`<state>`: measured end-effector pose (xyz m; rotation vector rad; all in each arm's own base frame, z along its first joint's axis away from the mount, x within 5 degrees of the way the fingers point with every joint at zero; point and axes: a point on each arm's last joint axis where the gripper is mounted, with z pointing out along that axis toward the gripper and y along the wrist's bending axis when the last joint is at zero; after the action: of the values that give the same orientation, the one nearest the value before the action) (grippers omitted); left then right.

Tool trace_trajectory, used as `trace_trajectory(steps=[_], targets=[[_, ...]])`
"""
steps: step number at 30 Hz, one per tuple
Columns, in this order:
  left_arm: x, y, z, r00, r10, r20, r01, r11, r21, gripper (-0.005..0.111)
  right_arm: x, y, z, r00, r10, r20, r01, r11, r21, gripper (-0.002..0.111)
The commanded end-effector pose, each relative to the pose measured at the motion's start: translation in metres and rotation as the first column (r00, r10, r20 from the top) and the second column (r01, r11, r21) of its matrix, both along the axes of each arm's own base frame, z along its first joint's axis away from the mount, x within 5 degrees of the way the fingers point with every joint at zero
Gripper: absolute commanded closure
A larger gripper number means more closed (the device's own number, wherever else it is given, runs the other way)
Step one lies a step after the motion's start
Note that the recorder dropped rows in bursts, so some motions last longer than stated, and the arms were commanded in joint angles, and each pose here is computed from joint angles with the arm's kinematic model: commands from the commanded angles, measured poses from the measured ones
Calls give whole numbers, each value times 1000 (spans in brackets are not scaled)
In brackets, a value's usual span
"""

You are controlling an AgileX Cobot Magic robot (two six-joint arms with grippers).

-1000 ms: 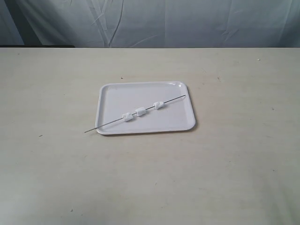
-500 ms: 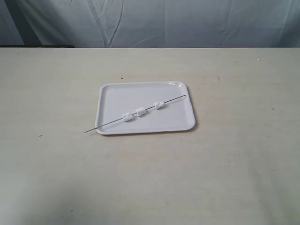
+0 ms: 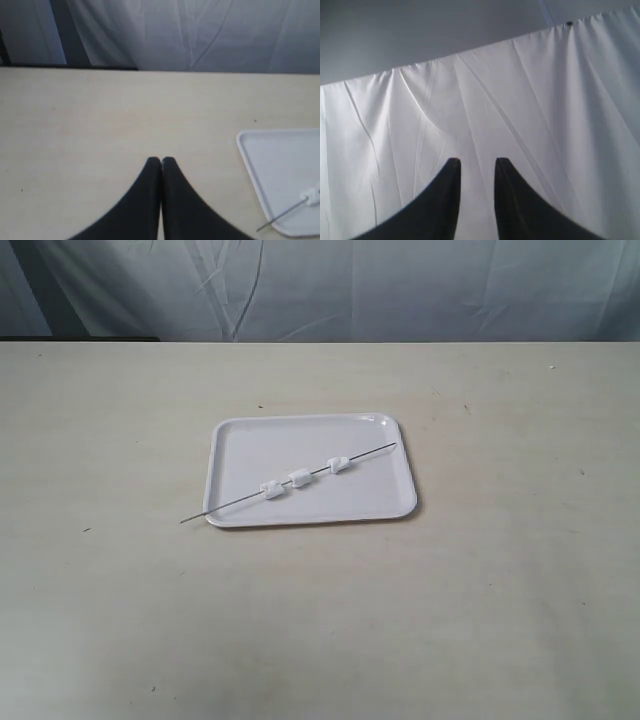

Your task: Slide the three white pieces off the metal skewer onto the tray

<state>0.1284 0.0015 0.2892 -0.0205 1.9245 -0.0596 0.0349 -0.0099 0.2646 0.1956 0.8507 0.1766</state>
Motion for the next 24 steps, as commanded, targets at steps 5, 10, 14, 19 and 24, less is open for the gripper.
trace_trajectory(steps=[5, 10, 14, 19, 24], targets=[[-1, -6, 17, 996, -86, 5, 86, 995, 57, 107, 6, 13, 43, 958, -49, -284, -35, 958, -285, 109], [5, -12, 1, 965, -178, -193, 186, 982, 22, 107, 39, 7, 56, 737, -96, -669, -82, 970, -229, 109], [14, -20, -19, 880, -290, -376, 286, 956, -69, 107, 62, 6, 46, 526, -110, -844, -124, 971, -204, 109], [31, -31, -33, 804, -436, -406, 397, 900, -180, 107, 83, 11, 27, 288, -70, -955, -183, 975, -127, 109], [47, -41, -40, 737, -590, -329, 550, 807, -216, 107, 102, 19, 0, 33, -29, -999, -276, 961, -37, 109]])
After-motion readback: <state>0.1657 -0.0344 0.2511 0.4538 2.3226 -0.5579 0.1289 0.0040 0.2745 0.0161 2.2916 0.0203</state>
